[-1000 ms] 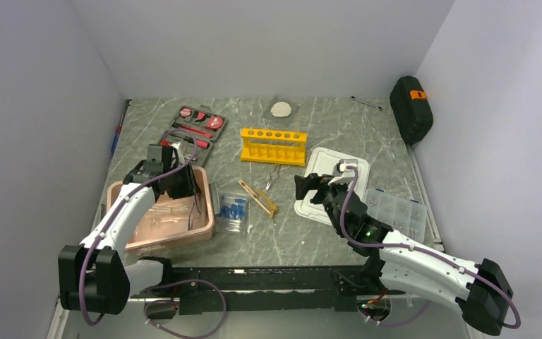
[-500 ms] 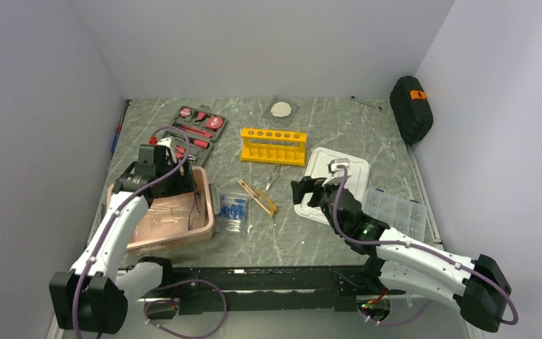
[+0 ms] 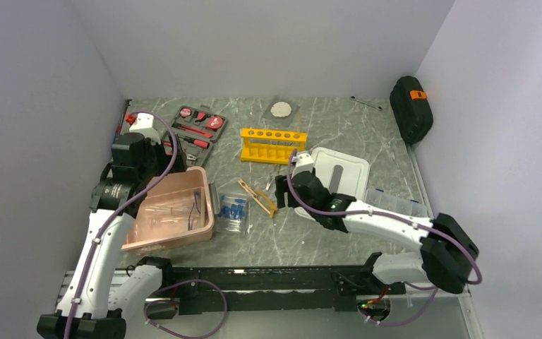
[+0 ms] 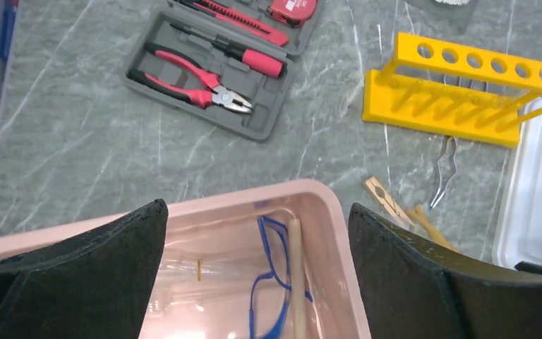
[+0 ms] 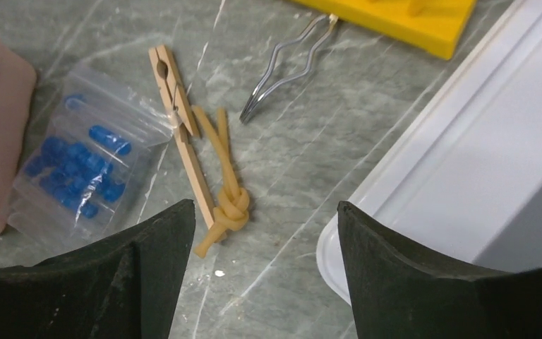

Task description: Organize the chemistry lab equipment

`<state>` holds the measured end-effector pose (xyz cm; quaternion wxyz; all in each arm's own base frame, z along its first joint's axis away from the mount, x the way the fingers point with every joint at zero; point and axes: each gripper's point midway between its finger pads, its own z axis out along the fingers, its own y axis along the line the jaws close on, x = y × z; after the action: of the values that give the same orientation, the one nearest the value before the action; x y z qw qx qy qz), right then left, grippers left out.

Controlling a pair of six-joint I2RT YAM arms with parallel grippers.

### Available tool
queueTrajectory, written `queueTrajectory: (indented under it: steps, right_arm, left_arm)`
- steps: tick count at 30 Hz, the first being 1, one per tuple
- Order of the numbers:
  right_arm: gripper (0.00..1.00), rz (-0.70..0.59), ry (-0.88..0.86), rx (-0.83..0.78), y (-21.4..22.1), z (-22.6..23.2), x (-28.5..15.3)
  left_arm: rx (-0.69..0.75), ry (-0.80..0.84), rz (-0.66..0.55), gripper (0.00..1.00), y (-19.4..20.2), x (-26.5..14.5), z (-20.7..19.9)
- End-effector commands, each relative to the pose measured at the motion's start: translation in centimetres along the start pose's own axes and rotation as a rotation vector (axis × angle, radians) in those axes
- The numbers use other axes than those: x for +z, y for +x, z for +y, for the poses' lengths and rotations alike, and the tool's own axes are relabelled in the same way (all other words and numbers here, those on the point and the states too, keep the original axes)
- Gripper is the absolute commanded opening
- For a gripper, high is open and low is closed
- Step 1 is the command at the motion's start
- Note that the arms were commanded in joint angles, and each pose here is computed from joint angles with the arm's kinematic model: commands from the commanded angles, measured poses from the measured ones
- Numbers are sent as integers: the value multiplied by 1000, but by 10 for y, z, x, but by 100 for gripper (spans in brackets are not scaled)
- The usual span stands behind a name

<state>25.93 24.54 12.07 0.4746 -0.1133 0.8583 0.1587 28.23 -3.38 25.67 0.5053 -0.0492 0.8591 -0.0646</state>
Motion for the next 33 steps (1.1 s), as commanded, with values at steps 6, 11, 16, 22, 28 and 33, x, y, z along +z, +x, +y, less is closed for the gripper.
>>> queueTrajectory:
  steps: [6,11,16,22,28,33]
  right_arm:
    - [70,219,-35,124,37,32,27]
    - [69,283,-2,165,54,34,37]
    - [66,303,1,174,55,40,46]
    - [58,368,25,173,74,43,55]
    - [48,390,20,169,81,49,58]
    - [32,401,49,174,93,45,61]
  left_arm:
    - [34,-84,-100,99,-3,15,18]
    - [46,-55,-107,99,-1,13,12]
    - [67,-37,-101,99,3,14,4]
    - [73,-33,-109,99,2,12,2]
    - [79,-27,-114,99,1,9,0]
    - [79,-40,-116,99,2,10,2]
